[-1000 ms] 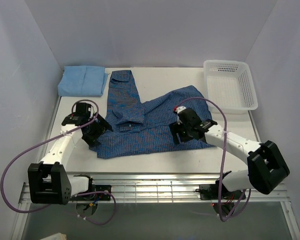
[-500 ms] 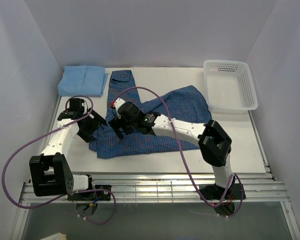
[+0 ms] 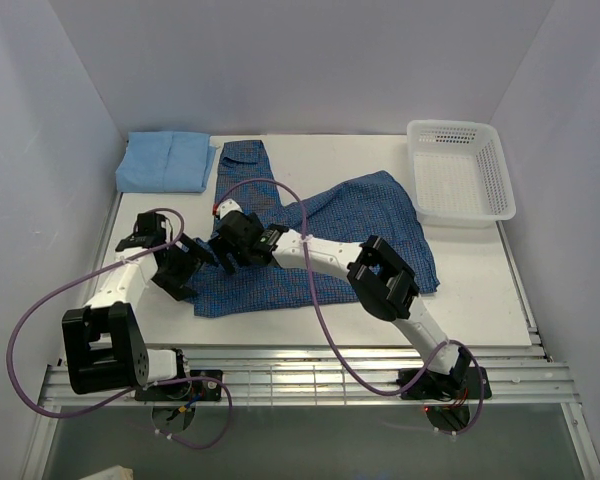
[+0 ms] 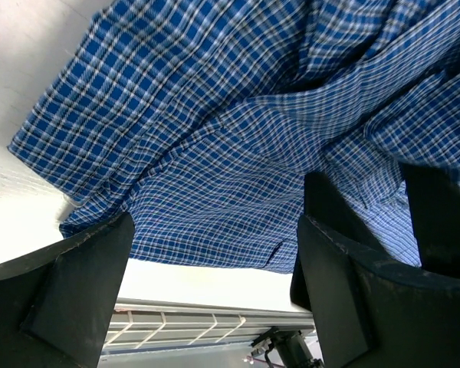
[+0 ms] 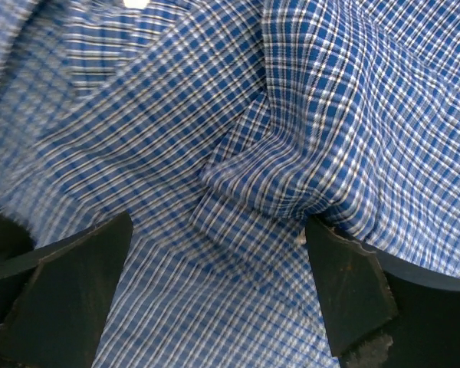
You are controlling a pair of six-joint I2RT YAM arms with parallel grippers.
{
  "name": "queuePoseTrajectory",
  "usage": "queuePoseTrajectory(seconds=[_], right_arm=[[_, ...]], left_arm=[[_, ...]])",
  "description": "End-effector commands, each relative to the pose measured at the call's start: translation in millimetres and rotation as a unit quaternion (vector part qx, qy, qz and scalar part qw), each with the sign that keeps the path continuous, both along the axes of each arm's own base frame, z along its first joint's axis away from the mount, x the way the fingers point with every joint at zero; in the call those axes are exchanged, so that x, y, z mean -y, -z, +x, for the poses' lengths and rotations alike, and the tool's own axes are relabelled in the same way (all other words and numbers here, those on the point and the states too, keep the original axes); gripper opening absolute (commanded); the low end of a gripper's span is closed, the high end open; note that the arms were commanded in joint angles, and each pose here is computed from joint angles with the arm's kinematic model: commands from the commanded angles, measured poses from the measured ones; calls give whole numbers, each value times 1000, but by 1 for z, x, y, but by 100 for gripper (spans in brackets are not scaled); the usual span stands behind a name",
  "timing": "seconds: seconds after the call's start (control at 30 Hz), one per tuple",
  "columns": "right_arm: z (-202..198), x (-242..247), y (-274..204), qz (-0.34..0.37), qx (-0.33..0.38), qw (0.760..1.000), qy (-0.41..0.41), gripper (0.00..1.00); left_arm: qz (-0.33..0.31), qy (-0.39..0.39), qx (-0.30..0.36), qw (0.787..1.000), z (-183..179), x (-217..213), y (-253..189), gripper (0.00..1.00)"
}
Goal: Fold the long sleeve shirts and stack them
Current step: Fold the shirt
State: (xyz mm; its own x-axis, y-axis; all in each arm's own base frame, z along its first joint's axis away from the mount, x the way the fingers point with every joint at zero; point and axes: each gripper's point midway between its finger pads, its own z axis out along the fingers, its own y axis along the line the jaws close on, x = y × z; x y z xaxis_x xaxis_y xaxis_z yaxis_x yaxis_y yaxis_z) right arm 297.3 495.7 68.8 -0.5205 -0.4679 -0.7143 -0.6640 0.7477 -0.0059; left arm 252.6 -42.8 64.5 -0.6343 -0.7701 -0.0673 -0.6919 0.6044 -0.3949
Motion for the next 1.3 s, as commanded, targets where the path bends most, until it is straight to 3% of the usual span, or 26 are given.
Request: queuePoseTrajectory(seconds=[0.0,0.2,0.27,0.3,0.33,0.4,0.5,0.63,0.8,1.13,1.27], right_arm=[[16,-5,-3,2,23,999,30,96],[20,6,6,-17,31,998,43,82],[17,10,10,-23,26,999,42,69],[17,12,10,-22,25,998,45,60],[18,14,8,-22,27,998,47,41],[17,17,5,-24,29,998,47,26],[18,21,-5,-23,39,998,47,17],[14,24,-28,-21,51,998,18,9],[3,48,-73,-33,89,994,-49,8],[-43,181,-63,-116,85,967,-212,8],[-44,232,-66,-137,80,967,-200,8]], left_arm=[[-19,2,26,999,3,6,-7,98],[-31,-1,16,999,-3,10,3,98],[-29,-1,14,999,-3,9,7,98],[-26,-4,12,1000,-3,8,8,98],[-25,-5,13,1000,-3,7,8,98],[-20,-7,11,1000,-3,6,11,98],[-18,-10,6,1000,-3,5,15,98],[-17,-16,-2,1000,-2,4,21,98],[-10,-25,-17,1000,-3,0,31,98],[5,-42,-40,998,5,-7,43,98],[11,-50,-50,997,7,-10,47,98]])
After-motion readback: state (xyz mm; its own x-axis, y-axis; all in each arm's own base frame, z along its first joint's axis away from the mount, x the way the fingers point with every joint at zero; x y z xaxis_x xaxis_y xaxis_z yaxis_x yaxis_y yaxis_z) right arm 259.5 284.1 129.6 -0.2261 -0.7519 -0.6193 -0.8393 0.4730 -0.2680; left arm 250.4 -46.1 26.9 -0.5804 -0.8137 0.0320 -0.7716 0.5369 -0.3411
